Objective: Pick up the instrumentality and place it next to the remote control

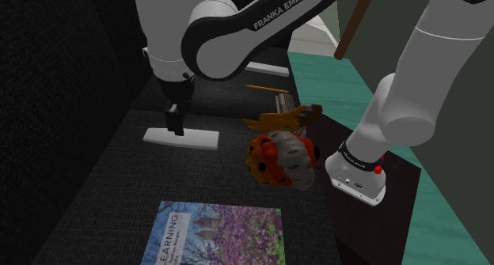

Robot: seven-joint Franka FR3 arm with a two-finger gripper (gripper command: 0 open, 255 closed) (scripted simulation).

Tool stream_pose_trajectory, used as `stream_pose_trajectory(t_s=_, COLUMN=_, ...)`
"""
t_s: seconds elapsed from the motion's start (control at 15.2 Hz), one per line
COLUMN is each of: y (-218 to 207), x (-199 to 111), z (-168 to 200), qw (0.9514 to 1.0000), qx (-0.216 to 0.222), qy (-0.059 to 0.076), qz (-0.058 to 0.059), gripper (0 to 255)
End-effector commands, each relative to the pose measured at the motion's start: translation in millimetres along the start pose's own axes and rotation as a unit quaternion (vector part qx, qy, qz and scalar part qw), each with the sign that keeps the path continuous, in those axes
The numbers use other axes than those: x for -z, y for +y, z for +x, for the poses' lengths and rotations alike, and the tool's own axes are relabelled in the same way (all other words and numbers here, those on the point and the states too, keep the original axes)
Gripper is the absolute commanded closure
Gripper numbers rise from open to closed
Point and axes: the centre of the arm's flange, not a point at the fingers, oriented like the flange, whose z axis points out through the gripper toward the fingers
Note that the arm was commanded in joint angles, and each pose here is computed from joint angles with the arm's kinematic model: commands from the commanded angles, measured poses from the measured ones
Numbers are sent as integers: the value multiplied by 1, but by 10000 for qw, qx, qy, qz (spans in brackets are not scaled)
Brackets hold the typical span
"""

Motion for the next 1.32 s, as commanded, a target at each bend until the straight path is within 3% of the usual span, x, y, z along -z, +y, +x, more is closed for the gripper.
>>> stream_pose_trajectory(t_s=0.0, y=-14, x=-13, z=13, qw=9999, qx=126, qy=-37, qz=22, gripper=0)
stream_pose_trajectory(t_s=0.53, y=-14, x=-53, z=13, qw=9999, qx=126, qy=-37, qz=22, gripper=0)
stream_pose_trajectory(t_s=1.06, y=-14, x=-53, z=13, qw=9999, qx=126, qy=-37, qz=22, gripper=0)
stream_pose_trajectory(t_s=1.12, y=-14, x=-53, z=13, qw=9999, qx=126, qy=-37, qz=22, gripper=255)
stream_pose_trajectory(t_s=1.25, y=-14, x=-53, z=13, qw=9999, qx=126, qy=-37, qz=22, gripper=255)
